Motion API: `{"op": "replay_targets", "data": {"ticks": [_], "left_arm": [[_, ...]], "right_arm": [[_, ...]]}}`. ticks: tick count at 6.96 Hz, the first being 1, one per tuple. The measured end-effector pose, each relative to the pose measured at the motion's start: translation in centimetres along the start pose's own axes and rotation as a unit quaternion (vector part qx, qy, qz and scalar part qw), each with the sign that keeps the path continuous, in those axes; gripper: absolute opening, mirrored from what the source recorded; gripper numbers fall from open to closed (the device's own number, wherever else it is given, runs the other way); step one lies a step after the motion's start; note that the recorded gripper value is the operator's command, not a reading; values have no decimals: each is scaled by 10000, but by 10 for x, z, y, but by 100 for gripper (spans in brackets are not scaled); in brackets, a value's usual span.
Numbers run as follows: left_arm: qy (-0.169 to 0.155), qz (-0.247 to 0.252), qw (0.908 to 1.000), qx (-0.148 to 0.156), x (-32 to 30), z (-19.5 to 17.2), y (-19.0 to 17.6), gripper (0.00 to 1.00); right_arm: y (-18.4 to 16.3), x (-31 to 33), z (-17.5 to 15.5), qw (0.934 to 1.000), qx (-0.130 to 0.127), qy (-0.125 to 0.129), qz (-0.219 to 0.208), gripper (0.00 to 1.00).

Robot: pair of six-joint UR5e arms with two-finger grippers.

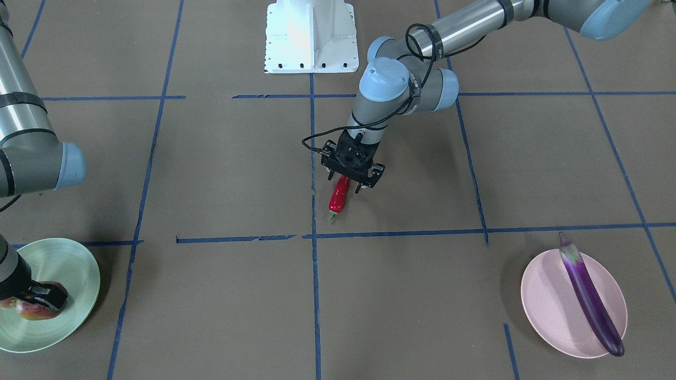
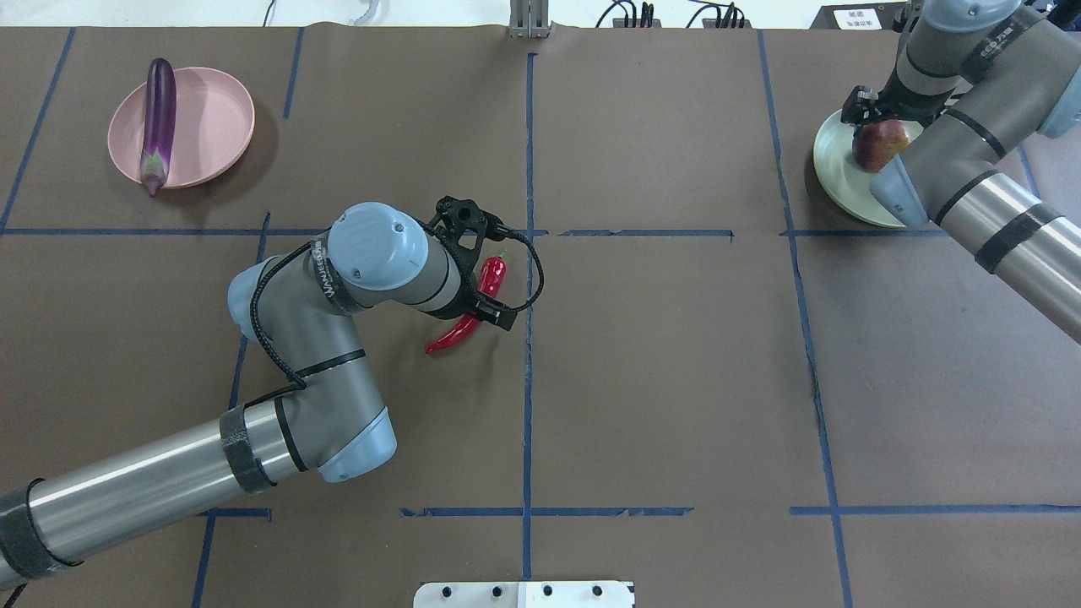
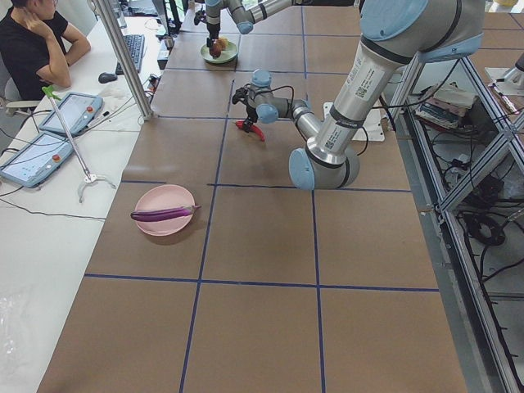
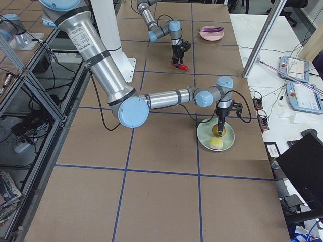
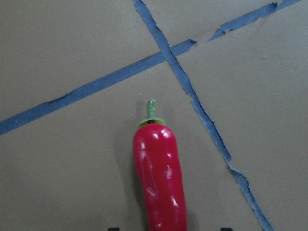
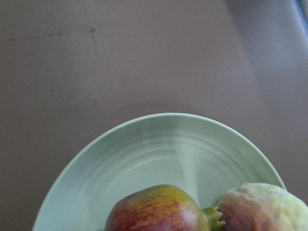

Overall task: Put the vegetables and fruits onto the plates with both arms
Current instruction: 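Carry chili onto pink plate with left gripper while right gripper releases pomegranate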

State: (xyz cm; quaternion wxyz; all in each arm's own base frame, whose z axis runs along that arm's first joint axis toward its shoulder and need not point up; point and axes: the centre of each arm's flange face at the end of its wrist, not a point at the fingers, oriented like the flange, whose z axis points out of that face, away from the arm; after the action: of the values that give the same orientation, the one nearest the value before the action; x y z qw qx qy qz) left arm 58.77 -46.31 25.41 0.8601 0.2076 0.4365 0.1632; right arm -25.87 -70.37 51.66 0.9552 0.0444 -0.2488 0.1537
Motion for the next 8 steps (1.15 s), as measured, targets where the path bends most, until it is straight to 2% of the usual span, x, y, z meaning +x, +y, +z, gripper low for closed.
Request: {"op": "replay_targets", "data": {"ticks": [1, 2, 5, 7, 8], "left_arm": [[-73, -10, 10000, 18, -3, 3, 0, 22], [-115, -23, 9999, 23, -4, 5, 0, 2], [-202, -221, 9992, 248, -27, -15, -27, 0], [-472, -848, 9930, 667, -97, -56, -70, 0], [-751, -1348, 9846, 816, -161, -72, -76, 1]], "right_arm": [[0, 1, 0, 10000, -3, -3, -24, 100], [-1, 1, -1, 10000, -8, -15, -32, 100], [-7, 5, -14, 9999, -6, -143, 13, 100], [-22, 23, -52, 9976, -152, -651, 183, 100], [-22, 34, -68, 9956, -213, -889, 226, 100]]}}
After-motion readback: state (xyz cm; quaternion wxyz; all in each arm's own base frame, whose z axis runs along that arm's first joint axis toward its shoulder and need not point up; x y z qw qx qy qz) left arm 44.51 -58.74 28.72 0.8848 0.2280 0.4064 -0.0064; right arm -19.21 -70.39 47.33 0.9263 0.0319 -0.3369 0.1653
